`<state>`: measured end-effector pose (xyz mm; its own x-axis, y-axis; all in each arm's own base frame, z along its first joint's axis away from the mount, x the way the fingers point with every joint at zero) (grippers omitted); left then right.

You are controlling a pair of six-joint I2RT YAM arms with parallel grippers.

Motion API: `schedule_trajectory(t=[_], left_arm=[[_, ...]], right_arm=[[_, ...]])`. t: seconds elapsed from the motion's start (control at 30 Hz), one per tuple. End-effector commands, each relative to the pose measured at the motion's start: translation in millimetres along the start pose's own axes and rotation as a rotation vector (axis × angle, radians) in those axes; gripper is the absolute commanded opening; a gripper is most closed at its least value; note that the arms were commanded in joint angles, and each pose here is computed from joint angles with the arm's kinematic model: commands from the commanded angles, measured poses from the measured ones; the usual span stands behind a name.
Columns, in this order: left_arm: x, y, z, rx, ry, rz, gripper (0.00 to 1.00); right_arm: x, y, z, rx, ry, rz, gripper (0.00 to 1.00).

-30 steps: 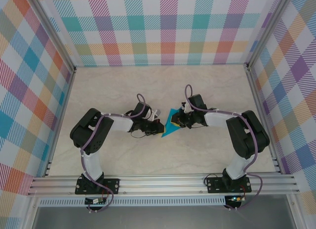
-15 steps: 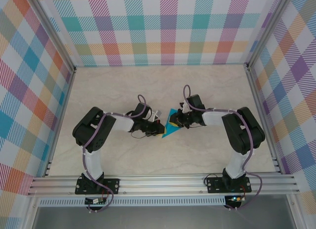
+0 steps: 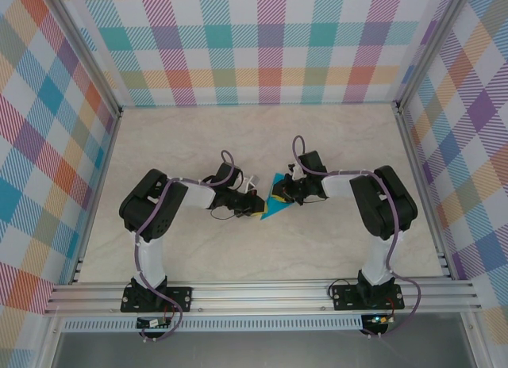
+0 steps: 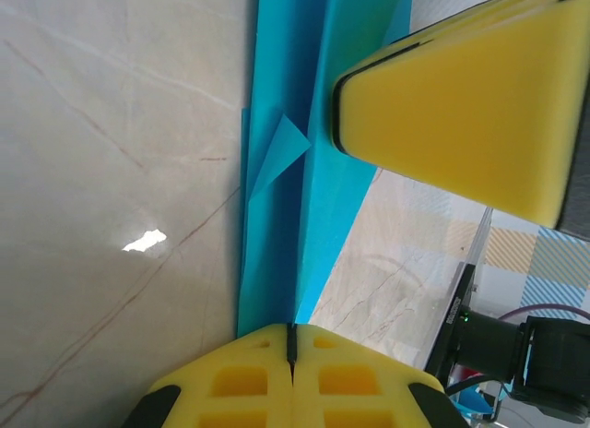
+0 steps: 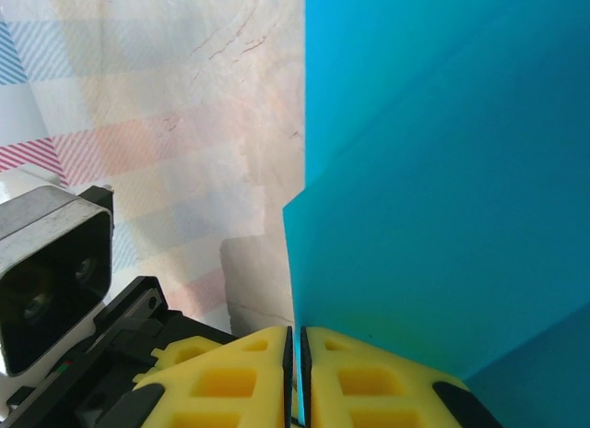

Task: Fold a paper plane with a square sheet of paper (pick it up from the middle)
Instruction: Fourth fold the wing at the center of the table.

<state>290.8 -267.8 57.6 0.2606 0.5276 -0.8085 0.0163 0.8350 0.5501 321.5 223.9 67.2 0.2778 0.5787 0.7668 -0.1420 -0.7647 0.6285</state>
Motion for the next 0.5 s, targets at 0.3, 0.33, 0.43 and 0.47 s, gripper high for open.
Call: schedule_trajectory(t=[0.3,0.33,0.43,0.47], left_arm=[[7.3,9.2,11.7,-0.014,0.016,0.026,0.13],[8.4,10.1,11.0,-0.013,0.014,0.043,0.16],[10.8,11.5,9.7,-0.014,0.007,0.077,0.23],[11.1,11.5,9.6,-0.016,0.002,0.084,0.24]], right_arm=[[-0.6,-9.6,15.3,0.005,-0.004,0.011,0.13],[-1.1,-10.2,15.3,0.006,-0.006,0.012,0.13],[-1.4,-10.4,15.4,0.007,-0.008,0.011,0.13],[-2.3,-10.8,15.4,0.006,-0.010,0.008,0.13]])
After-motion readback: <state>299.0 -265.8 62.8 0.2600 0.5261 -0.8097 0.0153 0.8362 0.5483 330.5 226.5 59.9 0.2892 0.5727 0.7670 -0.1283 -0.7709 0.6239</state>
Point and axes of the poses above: each hand's point on the last joint's axis, 136 mm out from that joint toward the fingers, its own y axis back along the fingers, its own x axis along the line the jaws close on, z = x × y, the point moved 6 cm from there along y, back along the fingers, and after that the axes turned 8 degrees about -y, right-handed, at the moved point
